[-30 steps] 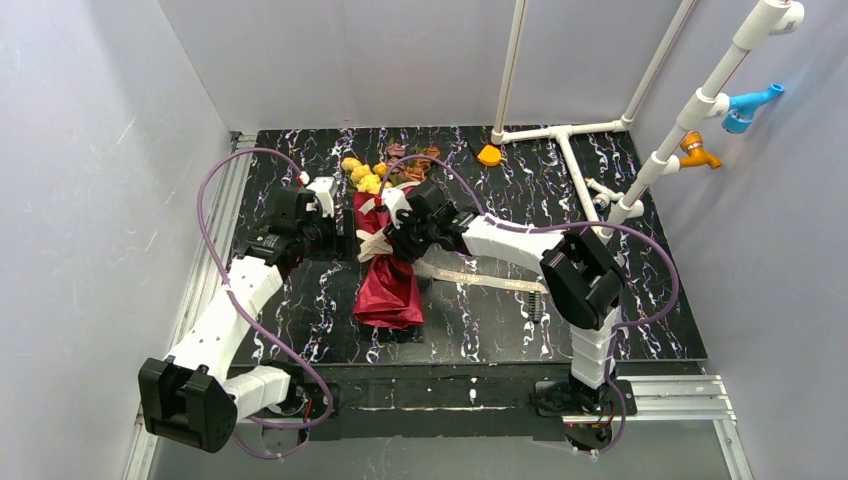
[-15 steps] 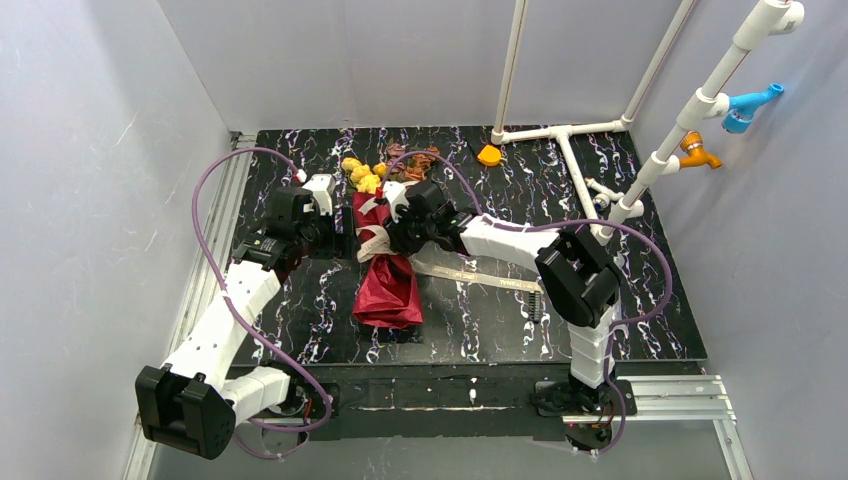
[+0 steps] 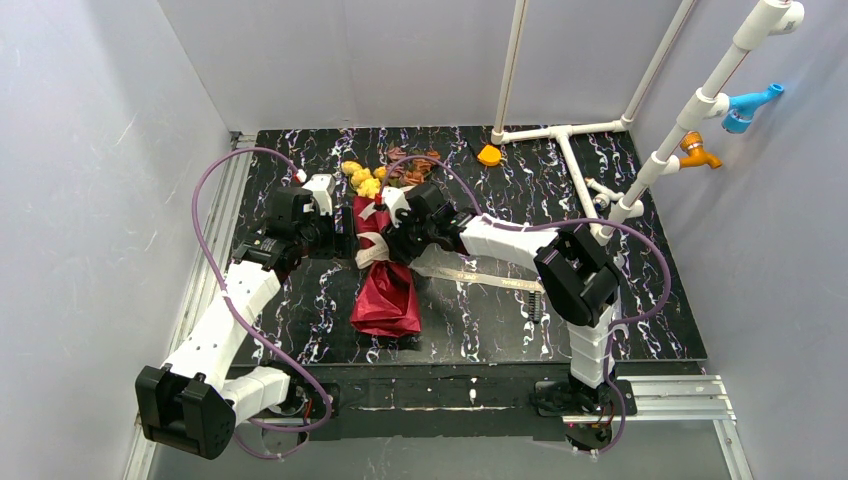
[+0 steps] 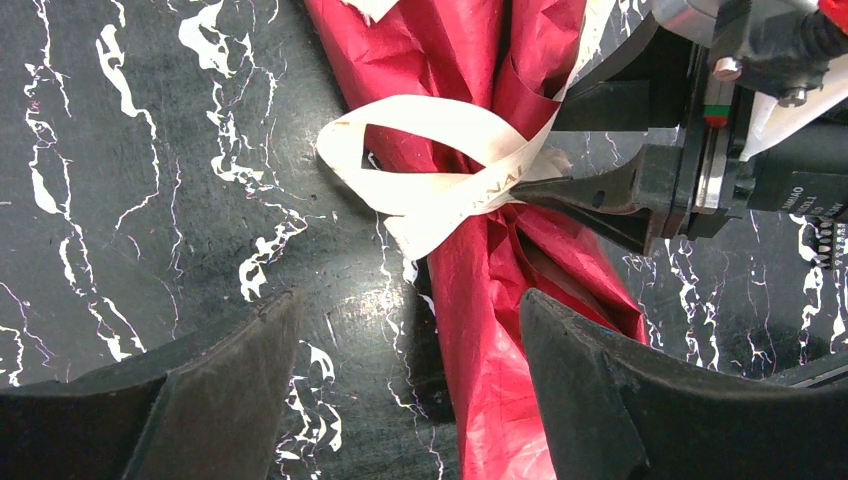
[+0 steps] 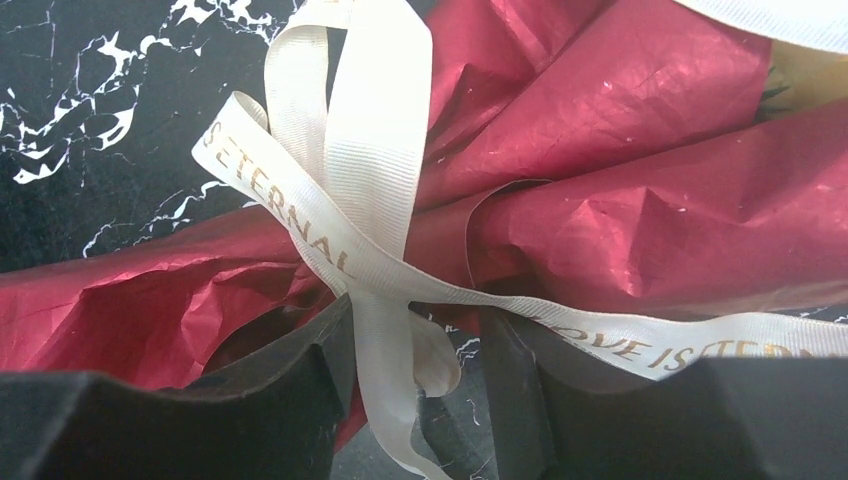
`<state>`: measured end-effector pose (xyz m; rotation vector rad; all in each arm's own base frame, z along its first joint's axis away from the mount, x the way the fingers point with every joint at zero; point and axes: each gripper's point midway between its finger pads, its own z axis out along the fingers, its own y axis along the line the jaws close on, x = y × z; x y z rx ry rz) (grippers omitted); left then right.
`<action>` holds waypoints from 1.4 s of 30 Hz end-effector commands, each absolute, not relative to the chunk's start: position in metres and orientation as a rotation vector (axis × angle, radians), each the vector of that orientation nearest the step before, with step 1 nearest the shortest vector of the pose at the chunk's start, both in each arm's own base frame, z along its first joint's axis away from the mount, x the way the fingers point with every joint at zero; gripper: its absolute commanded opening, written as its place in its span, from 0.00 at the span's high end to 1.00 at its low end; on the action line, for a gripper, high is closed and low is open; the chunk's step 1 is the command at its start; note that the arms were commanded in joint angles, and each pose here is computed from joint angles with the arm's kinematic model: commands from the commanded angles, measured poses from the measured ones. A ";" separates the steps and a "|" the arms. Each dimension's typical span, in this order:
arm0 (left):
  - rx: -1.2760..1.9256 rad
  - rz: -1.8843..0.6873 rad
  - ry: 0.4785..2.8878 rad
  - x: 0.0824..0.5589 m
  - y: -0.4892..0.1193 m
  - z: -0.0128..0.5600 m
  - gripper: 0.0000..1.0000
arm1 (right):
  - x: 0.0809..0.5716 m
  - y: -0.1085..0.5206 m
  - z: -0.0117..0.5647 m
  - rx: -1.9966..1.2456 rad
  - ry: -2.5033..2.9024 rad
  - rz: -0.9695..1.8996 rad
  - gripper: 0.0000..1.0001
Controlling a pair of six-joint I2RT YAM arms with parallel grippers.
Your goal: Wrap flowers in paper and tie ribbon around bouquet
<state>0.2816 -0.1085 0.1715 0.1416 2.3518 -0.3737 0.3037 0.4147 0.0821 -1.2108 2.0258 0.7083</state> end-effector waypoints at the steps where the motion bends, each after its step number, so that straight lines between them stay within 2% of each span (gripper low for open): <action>1: 0.149 -0.375 2.347 0.279 -0.108 0.173 0.23 | 0.303 0.416 0.100 -1.248 1.983 0.758 0.44; 13: 0.149 -0.369 2.349 0.279 -0.108 0.173 0.23 | 0.300 0.405 0.111 -1.303 1.946 0.892 0.43; 17: 0.148 -0.367 2.350 0.280 -0.107 0.173 0.23 | 0.292 0.410 0.109 -1.330 1.942 0.968 0.46; 24: 0.149 -0.365 2.353 0.280 -0.107 0.172 0.23 | 0.280 0.412 0.095 -1.375 1.994 1.045 0.60; 27: 0.152 -0.363 2.352 0.280 -0.107 0.172 0.23 | 0.279 0.413 0.095 -1.381 1.992 1.053 0.73; 31: 0.151 -0.363 2.351 0.280 -0.107 0.173 0.23 | 0.282 0.413 0.094 -1.379 1.989 1.038 0.79; 32: 0.153 -0.384 2.213 0.270 -0.104 0.210 0.23 | 0.282 0.413 0.093 -1.378 1.993 1.035 0.82; 33: 0.152 -0.366 2.334 0.279 -0.107 0.177 0.23 | 0.283 0.413 0.093 -1.375 1.996 1.033 0.85; 37: 0.153 -0.363 2.352 0.280 -0.107 0.172 0.23 | 0.286 0.414 0.096 -1.372 1.988 1.018 0.97; 42: 0.154 -0.364 2.347 0.280 -0.107 0.174 0.23 | 0.289 0.416 0.110 -1.352 1.957 1.012 0.99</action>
